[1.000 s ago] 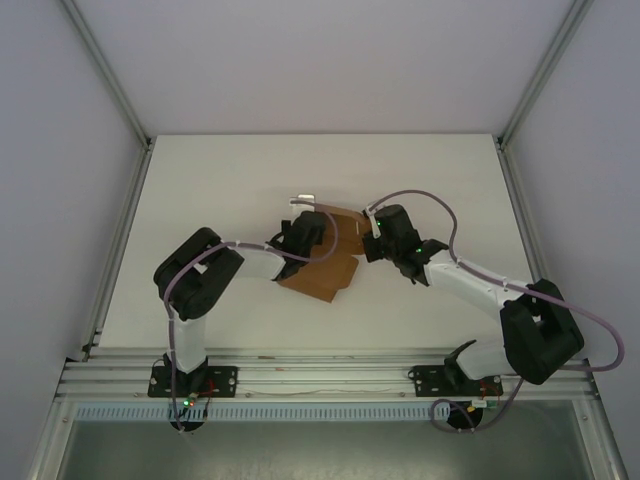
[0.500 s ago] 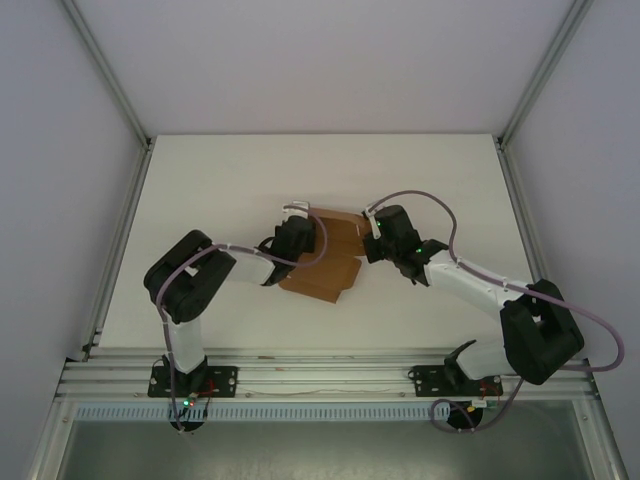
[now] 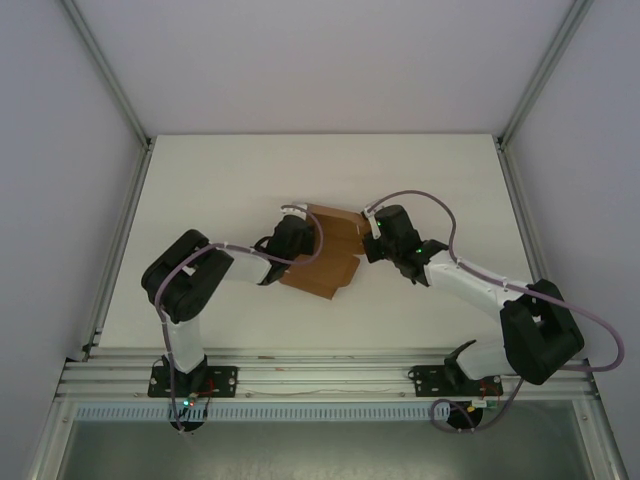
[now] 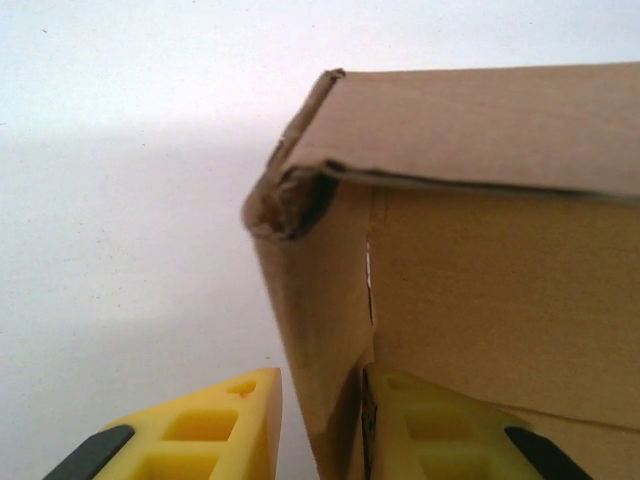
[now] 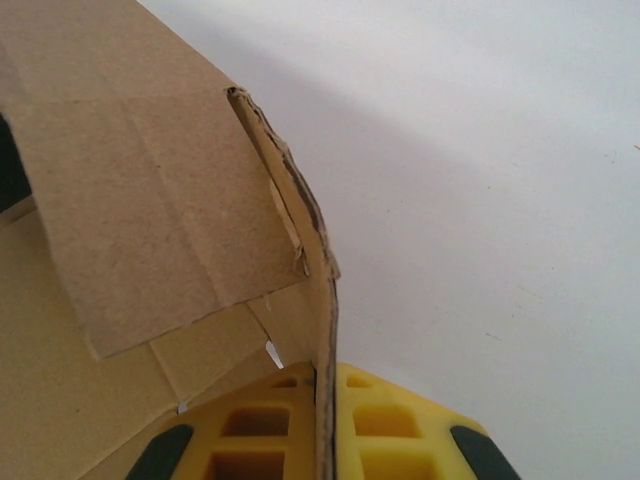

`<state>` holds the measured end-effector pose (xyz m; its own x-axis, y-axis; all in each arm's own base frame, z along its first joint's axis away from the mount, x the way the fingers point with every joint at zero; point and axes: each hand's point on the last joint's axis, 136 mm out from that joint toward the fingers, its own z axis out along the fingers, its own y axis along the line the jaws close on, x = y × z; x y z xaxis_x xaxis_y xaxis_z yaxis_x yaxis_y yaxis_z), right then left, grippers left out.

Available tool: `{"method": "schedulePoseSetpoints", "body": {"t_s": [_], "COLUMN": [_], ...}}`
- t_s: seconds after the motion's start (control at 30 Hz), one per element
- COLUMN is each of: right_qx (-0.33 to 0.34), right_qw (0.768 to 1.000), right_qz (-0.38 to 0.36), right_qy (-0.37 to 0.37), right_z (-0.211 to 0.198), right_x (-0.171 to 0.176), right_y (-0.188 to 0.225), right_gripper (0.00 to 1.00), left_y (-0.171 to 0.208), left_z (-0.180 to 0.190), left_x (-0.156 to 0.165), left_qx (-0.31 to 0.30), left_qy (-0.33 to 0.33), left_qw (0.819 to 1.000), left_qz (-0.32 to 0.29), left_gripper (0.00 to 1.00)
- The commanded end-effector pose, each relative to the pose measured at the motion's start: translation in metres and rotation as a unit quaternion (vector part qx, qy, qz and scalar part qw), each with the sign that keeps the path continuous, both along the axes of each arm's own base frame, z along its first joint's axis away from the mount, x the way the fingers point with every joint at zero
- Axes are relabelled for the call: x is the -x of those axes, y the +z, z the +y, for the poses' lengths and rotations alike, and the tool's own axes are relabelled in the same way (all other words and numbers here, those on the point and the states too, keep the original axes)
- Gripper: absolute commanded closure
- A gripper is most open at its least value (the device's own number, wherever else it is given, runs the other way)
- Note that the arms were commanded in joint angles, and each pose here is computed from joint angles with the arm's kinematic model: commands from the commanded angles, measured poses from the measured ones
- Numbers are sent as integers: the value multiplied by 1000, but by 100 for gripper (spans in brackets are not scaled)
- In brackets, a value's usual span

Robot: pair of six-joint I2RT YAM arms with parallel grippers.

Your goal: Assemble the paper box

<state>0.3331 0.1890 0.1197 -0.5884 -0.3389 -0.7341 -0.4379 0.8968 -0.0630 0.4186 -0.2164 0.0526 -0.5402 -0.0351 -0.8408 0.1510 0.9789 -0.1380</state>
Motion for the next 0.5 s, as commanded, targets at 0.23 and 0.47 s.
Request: {"method": "schedulePoseSetpoints", "body": {"t_s": [0.23,0.47], "right_qx": [-2,4], "right_qw": [1000,1000], "right_qz": [4,-5], "right_qy": [14,-20], "right_z": [-2,-13], "right_x": [1,-5], "right_y": [-5,1], "right_gripper": [99,86], "left_y": [-2,2], "left_z": [-14,-16], "left_x": [-17,-21], "left_qx": [21,20], "left_qy": [-36,-39], "left_qw": [999,999], "left_qz": [-11,-24], "left_gripper": [73,99]}}
